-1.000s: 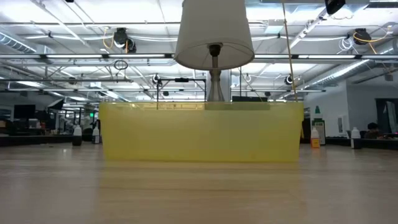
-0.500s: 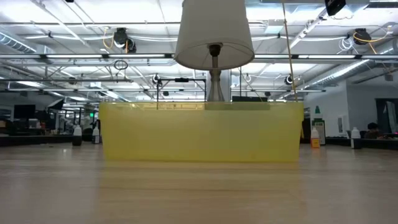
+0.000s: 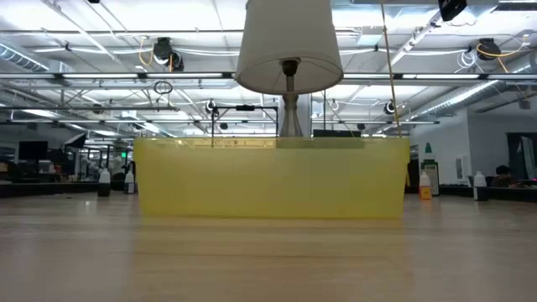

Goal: Pick & Place food coloring
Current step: Put the yellow food coloring bottle into the yellow bin

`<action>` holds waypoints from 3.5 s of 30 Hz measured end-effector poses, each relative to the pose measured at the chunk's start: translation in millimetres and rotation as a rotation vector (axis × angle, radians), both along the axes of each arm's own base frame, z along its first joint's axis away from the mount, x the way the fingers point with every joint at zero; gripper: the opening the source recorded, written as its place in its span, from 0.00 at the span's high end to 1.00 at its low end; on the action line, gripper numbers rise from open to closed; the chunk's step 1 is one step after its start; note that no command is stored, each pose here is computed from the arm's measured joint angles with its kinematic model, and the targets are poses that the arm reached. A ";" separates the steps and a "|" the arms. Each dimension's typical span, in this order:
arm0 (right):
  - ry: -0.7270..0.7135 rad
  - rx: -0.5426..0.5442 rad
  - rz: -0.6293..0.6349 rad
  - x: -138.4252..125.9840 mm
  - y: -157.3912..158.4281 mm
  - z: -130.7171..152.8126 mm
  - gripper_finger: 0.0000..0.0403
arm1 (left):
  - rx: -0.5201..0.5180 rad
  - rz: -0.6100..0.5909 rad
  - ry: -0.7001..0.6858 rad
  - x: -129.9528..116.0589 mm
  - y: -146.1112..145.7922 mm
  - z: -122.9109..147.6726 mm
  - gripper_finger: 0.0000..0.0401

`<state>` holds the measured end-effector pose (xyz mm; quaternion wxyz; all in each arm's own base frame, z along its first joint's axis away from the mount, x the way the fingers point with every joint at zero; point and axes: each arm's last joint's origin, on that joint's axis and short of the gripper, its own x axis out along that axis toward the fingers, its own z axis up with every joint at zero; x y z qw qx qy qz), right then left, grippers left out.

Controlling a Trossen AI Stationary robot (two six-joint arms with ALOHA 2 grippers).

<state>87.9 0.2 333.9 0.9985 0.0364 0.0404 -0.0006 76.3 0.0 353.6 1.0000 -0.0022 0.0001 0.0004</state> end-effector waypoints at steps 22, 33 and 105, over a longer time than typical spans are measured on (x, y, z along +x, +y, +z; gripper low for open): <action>0.942 0.388 -0.013 97.2 9.1 -48.0 0.59 | 0.000 0.000 0.000 0.0 0.0 -0.1 0.83; 1.512 0.940 -0.236 98.4 83.3 -59.5 0.59 | 0.000 0.000 0.000 0.0 0.0 -0.1 0.83; 1.589 0.830 -0.789 64.9 242.0 -163.3 0.61 | 0.000 0.000 0.000 0.0 0.0 0.0 0.83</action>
